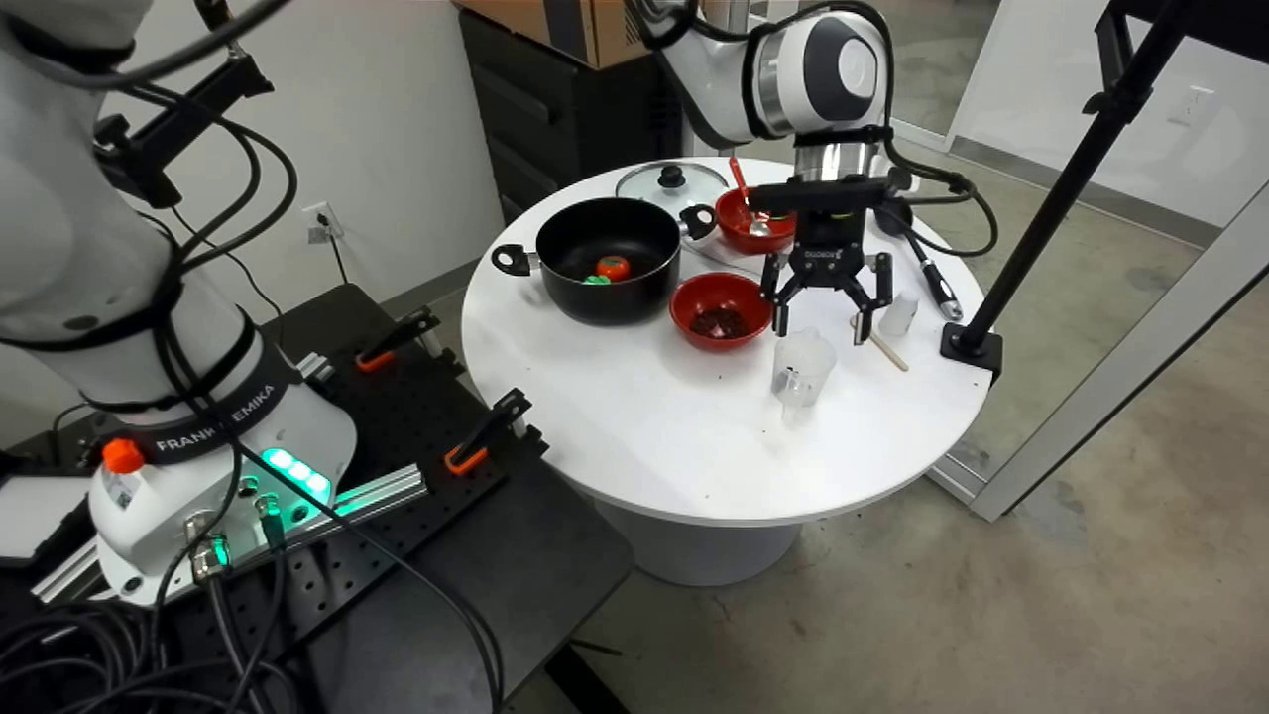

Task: Pour some of the things in the jug into the bowl

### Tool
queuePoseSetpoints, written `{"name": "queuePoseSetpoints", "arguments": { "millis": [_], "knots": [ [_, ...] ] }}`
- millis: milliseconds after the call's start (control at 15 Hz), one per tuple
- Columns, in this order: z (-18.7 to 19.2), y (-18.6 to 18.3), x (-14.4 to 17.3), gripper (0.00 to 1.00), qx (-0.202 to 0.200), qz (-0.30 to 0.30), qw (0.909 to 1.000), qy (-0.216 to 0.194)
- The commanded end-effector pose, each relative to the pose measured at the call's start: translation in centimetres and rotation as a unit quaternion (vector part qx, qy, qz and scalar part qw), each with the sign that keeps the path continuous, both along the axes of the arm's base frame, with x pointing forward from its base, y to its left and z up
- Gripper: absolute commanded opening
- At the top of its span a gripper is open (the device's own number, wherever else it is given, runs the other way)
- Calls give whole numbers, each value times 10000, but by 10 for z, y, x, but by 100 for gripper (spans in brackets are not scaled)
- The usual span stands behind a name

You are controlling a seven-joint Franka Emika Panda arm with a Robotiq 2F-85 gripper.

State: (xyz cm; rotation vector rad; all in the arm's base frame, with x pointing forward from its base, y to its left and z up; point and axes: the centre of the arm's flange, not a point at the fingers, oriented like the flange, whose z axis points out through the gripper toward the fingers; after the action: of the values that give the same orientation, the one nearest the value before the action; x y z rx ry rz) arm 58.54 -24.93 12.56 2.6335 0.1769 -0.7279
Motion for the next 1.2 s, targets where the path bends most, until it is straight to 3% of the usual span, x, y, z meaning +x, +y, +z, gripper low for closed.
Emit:
{"name": "queuePoseSetpoints", "arguments": {
  "millis": [0,267,667,867,1133],
  "knots": [
    [24,41,-33,100,-617,-783,9950,95],
    [39,74,-48,100,-910,-1388,9860,-138],
    [69,113,-61,100,-858,-447,9842,-1485],
    [80,130,-71,100,-481,-145,9786,-1993],
    [96,139,-78,100,264,104,9714,-2359]
  ]
}}
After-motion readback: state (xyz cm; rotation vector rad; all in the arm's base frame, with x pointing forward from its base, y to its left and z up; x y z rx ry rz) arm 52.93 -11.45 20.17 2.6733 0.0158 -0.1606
